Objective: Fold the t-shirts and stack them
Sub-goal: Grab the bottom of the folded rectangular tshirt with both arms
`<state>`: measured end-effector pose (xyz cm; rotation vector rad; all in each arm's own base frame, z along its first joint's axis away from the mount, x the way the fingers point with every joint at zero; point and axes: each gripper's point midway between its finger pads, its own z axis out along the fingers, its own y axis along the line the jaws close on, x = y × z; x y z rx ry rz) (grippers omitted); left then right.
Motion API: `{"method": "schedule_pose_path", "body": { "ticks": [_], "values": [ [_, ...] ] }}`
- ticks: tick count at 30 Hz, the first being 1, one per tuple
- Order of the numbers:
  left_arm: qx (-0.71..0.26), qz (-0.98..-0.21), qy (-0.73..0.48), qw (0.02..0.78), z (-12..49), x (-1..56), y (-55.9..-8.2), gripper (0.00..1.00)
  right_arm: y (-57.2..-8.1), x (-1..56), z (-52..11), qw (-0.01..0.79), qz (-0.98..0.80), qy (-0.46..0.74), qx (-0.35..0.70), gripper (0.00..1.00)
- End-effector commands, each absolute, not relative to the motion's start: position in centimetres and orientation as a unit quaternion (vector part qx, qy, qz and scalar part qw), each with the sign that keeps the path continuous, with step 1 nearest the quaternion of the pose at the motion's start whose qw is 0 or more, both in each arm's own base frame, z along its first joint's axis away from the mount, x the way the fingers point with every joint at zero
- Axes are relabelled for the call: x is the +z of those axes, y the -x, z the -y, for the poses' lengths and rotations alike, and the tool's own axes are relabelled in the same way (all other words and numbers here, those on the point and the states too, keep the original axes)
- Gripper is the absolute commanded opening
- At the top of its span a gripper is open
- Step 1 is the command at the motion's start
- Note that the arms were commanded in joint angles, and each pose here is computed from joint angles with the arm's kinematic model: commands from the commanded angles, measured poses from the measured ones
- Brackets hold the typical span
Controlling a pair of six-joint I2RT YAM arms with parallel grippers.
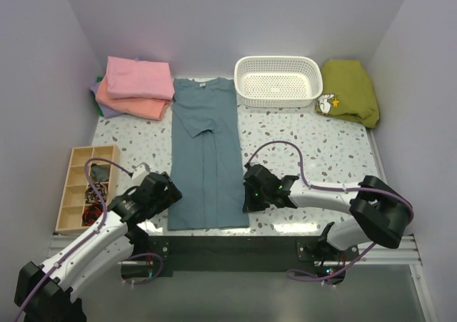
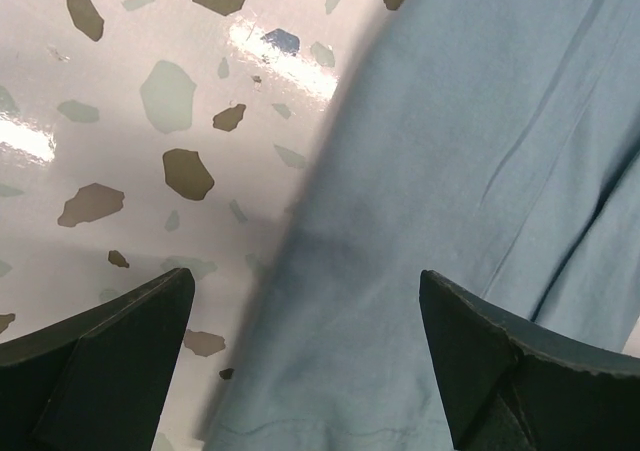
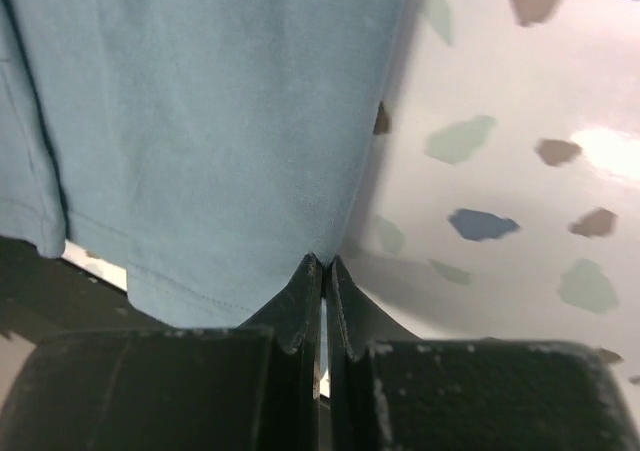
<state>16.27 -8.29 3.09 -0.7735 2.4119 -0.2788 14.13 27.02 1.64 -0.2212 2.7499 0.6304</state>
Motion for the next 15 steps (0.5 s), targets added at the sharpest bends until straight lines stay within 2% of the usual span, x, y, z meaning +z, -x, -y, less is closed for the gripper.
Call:
{"method": "schedule_pose_path", "body": {
  "ticks": [1, 6, 7, 8, 9, 15],
  "values": [
    [-0.122, -0.906, 0.283, 0.289, 9.0, 3.3, -16.3, 1.00, -14.0, 0.7, -23.6, 0.167, -0.971, 0.074, 0.153, 0.00],
    [-0.125, -0.910, 0.272, 0.288, 9.4, 3.3, -16.4, 1.00, -13.9, 0.4, -23.4, 0.166, -0.973, 0.075, 0.145, 0.01],
    [-0.127, -0.912, 0.267, 0.286, 9.6, 3.2, -16.4, 1.00, -13.9, 0.5, -23.6, 0.164, -0.972, 0.077, 0.152, 0.05],
    [-0.130, -0.912, 0.262, 0.287, 9.8, 3.2, -16.5, 1.00, -14.0, 0.9, -24.1, 0.166, -0.969, 0.088, 0.162, 0.15],
    [-0.129, -0.915, 0.251, 0.289, 10.0, 3.1, -16.7, 1.00, -14.2, 1.1, -24.3, 0.171, -0.967, 0.091, 0.164, 0.32],
    [-0.109, -0.927, 0.211, 0.290, 10.6, 3.9, -18.2, 1.00, -16.3, 4.4, -23.0, 0.233, -0.959, 0.101, 0.128, 0.59]
  ]
}}
